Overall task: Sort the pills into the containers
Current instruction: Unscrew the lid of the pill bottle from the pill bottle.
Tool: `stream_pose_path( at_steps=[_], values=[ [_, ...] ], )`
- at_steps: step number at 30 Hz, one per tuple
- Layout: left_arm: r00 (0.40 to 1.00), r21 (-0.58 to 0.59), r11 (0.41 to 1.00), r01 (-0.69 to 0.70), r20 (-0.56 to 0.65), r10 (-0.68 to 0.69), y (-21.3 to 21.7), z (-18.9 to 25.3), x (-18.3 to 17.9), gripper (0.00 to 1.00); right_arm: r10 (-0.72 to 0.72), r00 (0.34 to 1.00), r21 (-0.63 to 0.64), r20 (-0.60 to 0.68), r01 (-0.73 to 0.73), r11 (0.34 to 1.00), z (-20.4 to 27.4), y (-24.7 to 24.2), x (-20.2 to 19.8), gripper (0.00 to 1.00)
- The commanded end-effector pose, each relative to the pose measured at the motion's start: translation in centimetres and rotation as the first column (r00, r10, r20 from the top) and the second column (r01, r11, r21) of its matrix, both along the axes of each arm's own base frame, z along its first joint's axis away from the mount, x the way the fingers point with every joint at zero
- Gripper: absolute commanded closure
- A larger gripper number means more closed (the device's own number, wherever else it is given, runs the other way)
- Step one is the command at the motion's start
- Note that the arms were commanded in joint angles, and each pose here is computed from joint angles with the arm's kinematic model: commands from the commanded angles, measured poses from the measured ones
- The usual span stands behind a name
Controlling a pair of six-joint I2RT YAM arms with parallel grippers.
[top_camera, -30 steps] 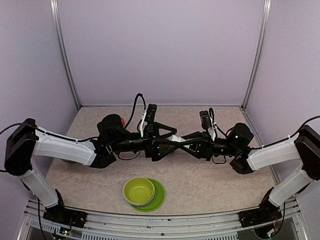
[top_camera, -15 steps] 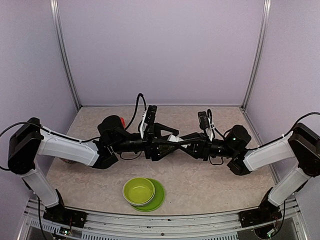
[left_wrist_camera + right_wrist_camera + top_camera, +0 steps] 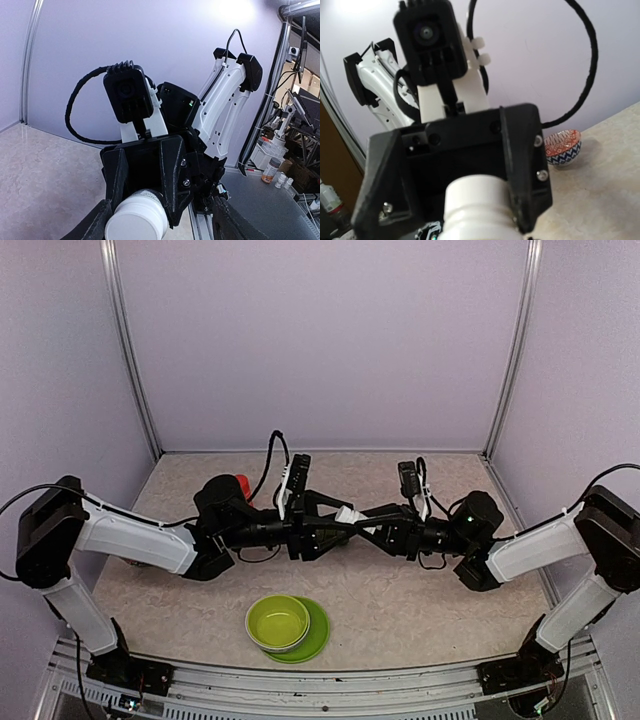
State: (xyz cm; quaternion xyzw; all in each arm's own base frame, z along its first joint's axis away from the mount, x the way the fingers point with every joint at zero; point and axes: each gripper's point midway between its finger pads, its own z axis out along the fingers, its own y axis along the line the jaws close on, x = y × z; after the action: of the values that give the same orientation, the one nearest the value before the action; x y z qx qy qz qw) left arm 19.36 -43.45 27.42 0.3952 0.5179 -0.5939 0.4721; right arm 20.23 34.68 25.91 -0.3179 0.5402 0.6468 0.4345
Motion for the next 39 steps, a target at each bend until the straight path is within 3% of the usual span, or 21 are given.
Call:
stream_pose_path(
  at_steps=[1,9,15,18,24,33,39],
  values=[
    [1.0,-0.03,0.999,0.017,0.02,-0.016,0.6,0.6,-0.6,0.36,-0.053,0.998,0.029,0.016,0.052,0.998,0.9,-0.7,0.8,0.78],
    [1.0,-0.027,1.0,-0.014,0.006,0.014,0.6,0.4,0.3,0.51,-0.038,0.999,0.026,0.01,0.038,0.999,0.6,-0.7,0.5,0.78],
    [1.0,-0.018,1.0,-0.024,-0.003,0.024,0.3,0.2,0.7,0.7,-0.03,0.999,0.024,0.013,0.03,0.999,0.5,-0.7,0.3,0.78],
    [1.0,-0.017,1.0,-0.025,-0.004,0.025,0.3,0.1,0.7,0.85,-0.031,0.999,0.024,0.014,0.031,0.999,0.5,-0.8,0.3,0.78],
    [0.999,-0.022,0.999,-0.037,-0.04,0.036,0.5,0.2,0.8,0.82,-0.028,0.999,0.023,0.018,0.028,0.999,0.3,-0.8,0.2,0.78],
    [0.966,0.046,0.97,-0.24,-0.087,0.243,2.3,0.0,3.8,0.8,-0.045,0.998,0.018,0.036,0.044,0.999,0.3,-1.4,0.3,0.78],
    [0.956,0.056,0.96,-0.274,-0.093,0.278,3.8,-0.2,3.8,0.8,-0.058,0.998,0.014,0.039,0.057,0.998,0.3,-1.7,0.7,0.78]
  ],
)
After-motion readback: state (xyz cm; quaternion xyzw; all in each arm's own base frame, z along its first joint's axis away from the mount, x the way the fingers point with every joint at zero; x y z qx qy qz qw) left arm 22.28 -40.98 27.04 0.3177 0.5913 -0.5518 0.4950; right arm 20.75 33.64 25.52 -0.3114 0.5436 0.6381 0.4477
